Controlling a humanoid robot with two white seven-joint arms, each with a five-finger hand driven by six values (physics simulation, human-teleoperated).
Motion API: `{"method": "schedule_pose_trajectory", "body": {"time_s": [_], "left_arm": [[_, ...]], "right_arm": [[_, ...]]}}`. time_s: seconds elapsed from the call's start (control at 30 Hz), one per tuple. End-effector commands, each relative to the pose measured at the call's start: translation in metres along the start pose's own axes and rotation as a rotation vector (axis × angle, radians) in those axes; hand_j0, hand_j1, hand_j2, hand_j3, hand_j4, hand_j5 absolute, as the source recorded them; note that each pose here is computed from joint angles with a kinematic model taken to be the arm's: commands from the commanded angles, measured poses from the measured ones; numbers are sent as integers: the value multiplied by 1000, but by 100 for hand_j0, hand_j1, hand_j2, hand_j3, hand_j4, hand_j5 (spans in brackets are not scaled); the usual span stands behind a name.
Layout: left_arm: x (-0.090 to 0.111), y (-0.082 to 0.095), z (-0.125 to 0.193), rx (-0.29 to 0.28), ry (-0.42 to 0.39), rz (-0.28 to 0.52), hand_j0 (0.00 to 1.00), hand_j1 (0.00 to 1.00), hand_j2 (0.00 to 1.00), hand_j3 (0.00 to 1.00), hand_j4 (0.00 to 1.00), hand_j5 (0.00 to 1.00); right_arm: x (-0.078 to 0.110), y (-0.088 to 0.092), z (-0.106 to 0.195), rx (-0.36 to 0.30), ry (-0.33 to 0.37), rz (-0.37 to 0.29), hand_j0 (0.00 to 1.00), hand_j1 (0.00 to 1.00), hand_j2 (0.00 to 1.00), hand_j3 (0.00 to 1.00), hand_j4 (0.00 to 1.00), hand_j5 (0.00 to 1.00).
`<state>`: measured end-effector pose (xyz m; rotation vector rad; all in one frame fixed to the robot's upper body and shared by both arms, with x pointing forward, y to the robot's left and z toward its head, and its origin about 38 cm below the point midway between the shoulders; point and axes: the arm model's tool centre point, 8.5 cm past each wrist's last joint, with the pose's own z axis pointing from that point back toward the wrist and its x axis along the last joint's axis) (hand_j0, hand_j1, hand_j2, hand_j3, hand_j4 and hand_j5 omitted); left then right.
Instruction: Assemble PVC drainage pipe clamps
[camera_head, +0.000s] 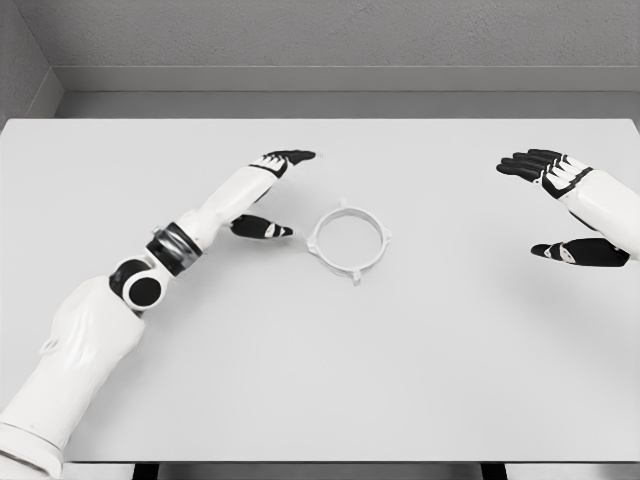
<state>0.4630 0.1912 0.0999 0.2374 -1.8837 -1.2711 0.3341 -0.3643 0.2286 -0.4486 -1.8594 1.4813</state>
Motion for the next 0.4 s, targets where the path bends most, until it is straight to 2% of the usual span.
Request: {"method": "schedule_pose_trajectory", "body": {"time_s": [0.0, 0.1, 0.17, 0.2, 0.27, 0.37], "left_arm": [[-28, 36, 32, 22, 70, -60, 100, 100, 100, 100, 100, 100], [-49, 90, 73, 29, 132, -172, 100, 100, 100, 100, 100, 100], [-67, 129, 110, 35, 209, -249, 100, 100, 100, 100, 100, 100], [-73, 141, 127, 39, 244, -270, 100, 100, 100, 100, 100, 100], [-78, 153, 138, 44, 270, -289, 100, 100, 100, 100, 100, 100], [-79, 151, 143, 39, 279, -288, 100, 100, 100, 100, 100, 100]], "right_arm": [[0, -1, 0, -4, -1, -5, 100, 100, 100, 100, 100, 100], [0, -1, 0, -4, -1, -5, 100, 100, 100, 100, 100, 100], [0, -1, 0, -4, 1, -6, 100, 100, 100, 100, 100, 100], [0, -1, 0, -4, 1, -6, 100, 100, 100, 100, 100, 100], [0, -1, 0, -4, 1, -6, 100, 100, 100, 100, 100, 100], [0, -1, 0, -4, 1, -6, 100, 100, 100, 100, 100, 100]]}}
